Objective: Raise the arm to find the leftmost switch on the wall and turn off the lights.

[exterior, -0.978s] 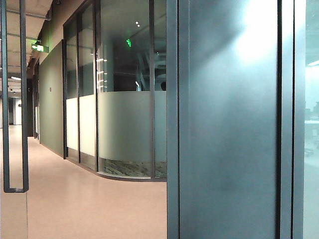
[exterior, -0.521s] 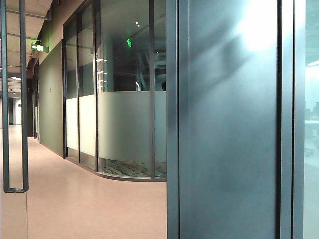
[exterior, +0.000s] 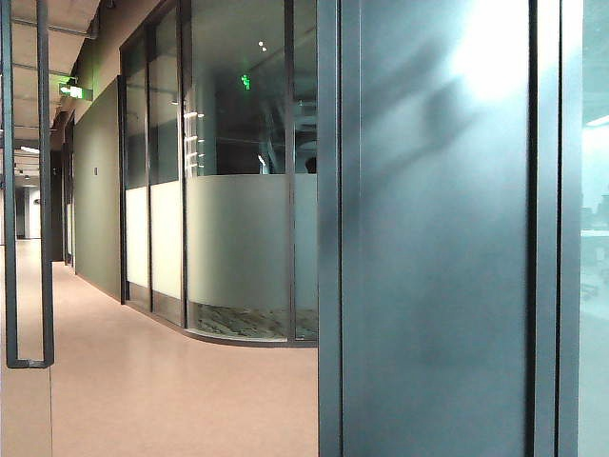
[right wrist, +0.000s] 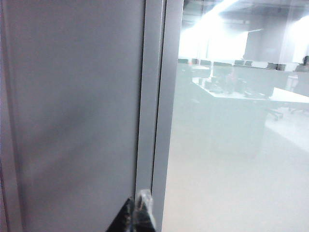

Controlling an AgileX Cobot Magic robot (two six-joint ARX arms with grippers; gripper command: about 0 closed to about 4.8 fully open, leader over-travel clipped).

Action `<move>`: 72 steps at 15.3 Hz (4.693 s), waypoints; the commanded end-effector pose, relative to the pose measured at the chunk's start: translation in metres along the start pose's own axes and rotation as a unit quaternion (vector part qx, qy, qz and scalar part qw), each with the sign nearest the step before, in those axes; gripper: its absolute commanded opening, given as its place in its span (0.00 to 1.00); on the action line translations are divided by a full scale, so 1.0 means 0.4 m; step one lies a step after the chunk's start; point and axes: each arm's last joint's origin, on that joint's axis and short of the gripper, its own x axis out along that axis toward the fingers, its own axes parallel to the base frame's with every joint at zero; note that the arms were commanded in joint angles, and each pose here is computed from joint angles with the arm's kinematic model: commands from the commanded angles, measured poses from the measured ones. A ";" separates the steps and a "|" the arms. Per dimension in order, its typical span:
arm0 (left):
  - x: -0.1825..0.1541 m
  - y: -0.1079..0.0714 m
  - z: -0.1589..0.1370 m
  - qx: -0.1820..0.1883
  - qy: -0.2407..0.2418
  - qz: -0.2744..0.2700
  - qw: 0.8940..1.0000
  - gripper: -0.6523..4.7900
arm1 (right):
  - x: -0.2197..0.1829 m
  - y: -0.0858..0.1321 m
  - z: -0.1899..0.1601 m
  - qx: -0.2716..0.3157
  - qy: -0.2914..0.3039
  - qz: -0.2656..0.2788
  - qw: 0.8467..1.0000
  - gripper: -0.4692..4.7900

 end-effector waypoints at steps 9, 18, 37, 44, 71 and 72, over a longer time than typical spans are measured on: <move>-0.033 0.015 -0.004 0.039 -0.007 0.034 0.999 0.11 | -0.002 -0.002 0.007 0.004 -0.008 -0.004 1.000 0.09; -0.037 0.033 -0.364 -0.035 0.012 0.016 0.999 0.11 | -0.002 -0.001 0.007 0.004 -0.008 0.000 1.000 0.09; -0.061 0.041 -0.477 -0.036 0.036 0.067 0.996 0.11 | -0.002 -0.001 0.007 0.004 -0.008 0.000 1.000 0.09; -0.061 0.040 -0.476 -0.036 0.035 0.061 0.997 0.11 | -0.002 -0.002 0.007 0.004 -0.008 0.000 1.000 0.09; -0.061 0.039 -0.477 -0.027 0.038 0.048 0.998 0.11 | -0.007 -0.010 0.005 -0.002 -0.005 -0.021 1.000 0.09; -0.061 0.039 -0.477 -0.027 0.038 0.048 0.998 0.11 | -0.012 -0.020 -0.005 -0.012 0.013 -0.044 0.999 0.09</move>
